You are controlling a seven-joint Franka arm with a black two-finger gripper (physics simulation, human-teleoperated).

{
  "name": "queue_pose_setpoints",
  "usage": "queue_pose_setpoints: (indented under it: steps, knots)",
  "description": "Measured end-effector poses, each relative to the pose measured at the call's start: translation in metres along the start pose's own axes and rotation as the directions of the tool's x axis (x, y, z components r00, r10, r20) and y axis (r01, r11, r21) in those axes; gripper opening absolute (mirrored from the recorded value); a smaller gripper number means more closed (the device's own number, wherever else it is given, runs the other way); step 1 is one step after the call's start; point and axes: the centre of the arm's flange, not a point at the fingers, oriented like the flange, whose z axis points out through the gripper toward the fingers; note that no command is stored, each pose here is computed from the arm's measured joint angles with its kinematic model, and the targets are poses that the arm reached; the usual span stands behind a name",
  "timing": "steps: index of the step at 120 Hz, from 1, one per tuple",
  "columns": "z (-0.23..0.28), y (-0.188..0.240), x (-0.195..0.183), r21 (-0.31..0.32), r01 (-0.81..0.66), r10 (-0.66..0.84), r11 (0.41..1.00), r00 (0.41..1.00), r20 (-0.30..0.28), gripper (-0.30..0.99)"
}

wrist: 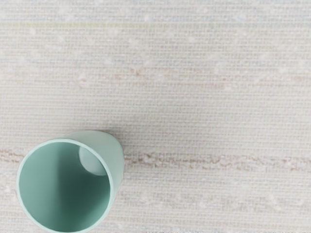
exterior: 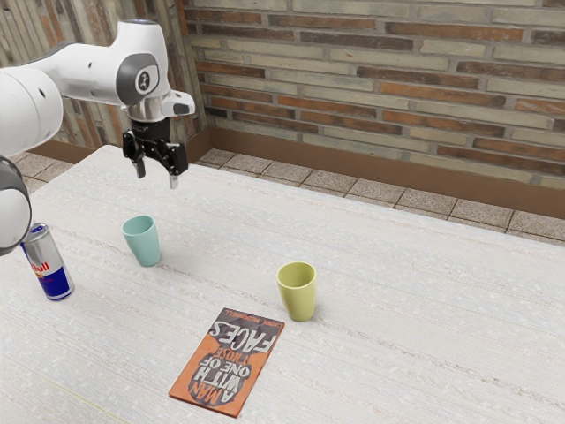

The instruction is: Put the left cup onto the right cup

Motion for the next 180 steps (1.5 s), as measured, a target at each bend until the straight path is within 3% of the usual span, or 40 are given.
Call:
queue_pose_setpoints:
  steps: [49,147,180]
  knots:
    - [0.070,-0.019,-0.008,-0.024,0.009,-0.008,1.000,1.000,0.028,0.69]
    - [0.123,-0.029,0.001,-0.025,0.004,-0.003,1.000,1.000,0.020,0.69]
    - [0.148,-0.027,0.005,-0.028,-0.002,0.003,1.000,0.999,0.045,0.69]
